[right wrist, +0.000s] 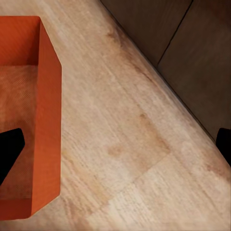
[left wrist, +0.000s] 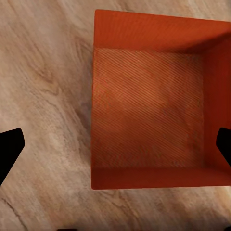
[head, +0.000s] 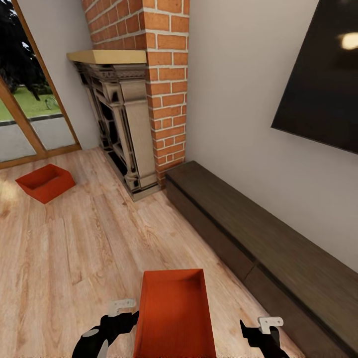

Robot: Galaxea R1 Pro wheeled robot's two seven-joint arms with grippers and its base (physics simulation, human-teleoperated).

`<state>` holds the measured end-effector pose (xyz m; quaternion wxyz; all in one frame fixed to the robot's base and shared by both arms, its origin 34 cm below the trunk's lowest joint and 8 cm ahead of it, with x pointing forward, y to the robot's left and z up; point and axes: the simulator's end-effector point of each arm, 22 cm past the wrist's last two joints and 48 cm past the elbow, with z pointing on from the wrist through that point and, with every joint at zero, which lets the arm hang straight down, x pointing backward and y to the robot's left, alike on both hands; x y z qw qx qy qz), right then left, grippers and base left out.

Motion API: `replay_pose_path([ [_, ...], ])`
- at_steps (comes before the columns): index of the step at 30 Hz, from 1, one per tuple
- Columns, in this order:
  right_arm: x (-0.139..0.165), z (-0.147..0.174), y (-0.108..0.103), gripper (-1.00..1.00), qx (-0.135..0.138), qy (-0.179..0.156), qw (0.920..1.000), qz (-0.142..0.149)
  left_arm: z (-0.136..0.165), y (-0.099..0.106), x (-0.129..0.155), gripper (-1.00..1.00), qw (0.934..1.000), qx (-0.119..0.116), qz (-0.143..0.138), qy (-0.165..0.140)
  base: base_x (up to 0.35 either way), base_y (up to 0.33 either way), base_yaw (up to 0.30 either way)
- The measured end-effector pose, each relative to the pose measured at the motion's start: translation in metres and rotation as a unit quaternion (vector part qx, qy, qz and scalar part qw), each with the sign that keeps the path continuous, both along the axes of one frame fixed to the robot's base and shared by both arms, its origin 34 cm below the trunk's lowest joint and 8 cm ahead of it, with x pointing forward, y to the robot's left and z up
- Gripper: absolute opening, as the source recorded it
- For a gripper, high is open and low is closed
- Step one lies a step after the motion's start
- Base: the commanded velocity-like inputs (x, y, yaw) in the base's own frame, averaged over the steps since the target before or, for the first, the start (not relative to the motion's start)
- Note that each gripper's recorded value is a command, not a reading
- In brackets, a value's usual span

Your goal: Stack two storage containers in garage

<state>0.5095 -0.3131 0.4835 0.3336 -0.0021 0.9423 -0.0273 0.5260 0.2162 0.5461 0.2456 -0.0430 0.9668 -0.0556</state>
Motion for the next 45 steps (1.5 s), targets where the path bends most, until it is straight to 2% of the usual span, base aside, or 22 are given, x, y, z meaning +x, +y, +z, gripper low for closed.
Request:
replay_pose_path([
  [17,-0.009,-0.01,0.0,1.0,0.0,0.014,0.9999,0.0,-0.011,0.001,-0.008,1.0,0.9999,0.002,-0.001,0.014,0.0,0.0,0.002],
  [29,-0.015,-0.016,0.001,1.0,0.0,0.023,0.9997,0.002,-0.017,0.002,-0.013,1.0,0.9998,0.003,-0.001,0.022,0.0,0.0,0.095],
  [45,-0.016,-0.017,0.001,1.0,0.0,0.023,0.9997,0.004,-0.017,0.002,-0.012,1.0,0.9998,-0.001,0.002,0.019,0.0,0.0,0.005],
])
